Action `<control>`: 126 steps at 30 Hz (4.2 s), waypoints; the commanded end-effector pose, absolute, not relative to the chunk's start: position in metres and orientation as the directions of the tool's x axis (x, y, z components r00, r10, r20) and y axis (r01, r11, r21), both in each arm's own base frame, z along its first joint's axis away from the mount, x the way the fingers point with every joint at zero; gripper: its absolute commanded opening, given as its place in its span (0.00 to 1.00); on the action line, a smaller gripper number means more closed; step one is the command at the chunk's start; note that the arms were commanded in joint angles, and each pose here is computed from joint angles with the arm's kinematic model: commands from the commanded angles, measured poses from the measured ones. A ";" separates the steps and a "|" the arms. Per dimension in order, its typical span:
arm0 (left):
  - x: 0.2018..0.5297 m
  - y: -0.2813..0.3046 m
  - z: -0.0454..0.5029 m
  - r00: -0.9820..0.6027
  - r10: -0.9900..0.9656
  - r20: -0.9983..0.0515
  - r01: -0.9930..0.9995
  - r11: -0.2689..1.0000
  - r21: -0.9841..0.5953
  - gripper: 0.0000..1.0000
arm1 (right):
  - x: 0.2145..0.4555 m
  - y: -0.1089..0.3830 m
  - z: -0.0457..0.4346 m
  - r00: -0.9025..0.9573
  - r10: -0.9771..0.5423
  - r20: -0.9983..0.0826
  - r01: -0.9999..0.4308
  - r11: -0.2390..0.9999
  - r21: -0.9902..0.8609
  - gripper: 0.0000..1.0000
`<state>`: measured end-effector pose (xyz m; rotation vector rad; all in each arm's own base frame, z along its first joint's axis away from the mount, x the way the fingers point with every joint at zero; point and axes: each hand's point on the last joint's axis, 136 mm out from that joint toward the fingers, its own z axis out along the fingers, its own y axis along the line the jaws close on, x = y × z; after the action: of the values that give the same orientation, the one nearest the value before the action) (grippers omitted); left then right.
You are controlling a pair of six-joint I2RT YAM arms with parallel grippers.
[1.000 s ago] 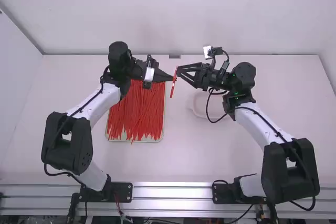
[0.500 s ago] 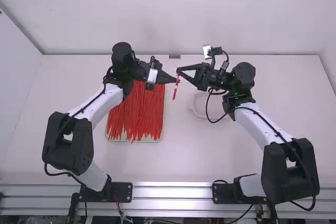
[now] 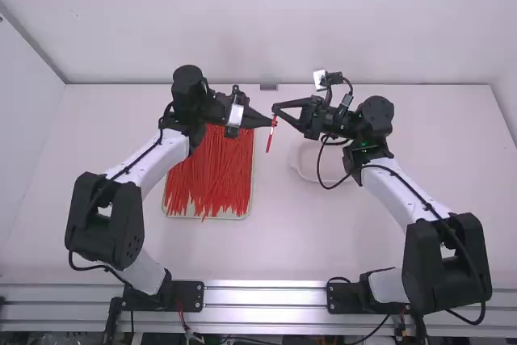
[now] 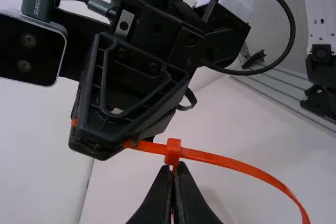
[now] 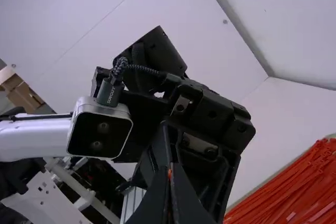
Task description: Fasten the cable tie
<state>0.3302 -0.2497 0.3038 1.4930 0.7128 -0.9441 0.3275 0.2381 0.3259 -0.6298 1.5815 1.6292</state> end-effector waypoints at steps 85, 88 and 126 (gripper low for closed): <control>0.277 -0.236 0.161 0.085 0.048 -0.995 0.995 -0.058 0.082 0.02 | 0.321 0.213 0.366 -0.446 0.243 -0.861 -0.883 0.041 0.468 0.00; 0.279 -0.237 0.168 0.088 0.036 -0.995 0.995 -0.053 0.086 0.02 | 0.319 0.214 0.364 -0.442 0.229 -0.867 -0.887 0.034 0.461 0.07; 0.325 -0.237 0.283 0.180 -0.073 -0.981 0.983 -0.002 0.181 0.02 | 0.318 0.247 0.305 -0.536 0.083 -0.840 -0.839 0.060 0.541 0.61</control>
<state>0.3195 -0.2338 0.2778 1.2498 1.0493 -1.1595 0.3211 0.2428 0.2917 -0.7515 1.6412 1.5964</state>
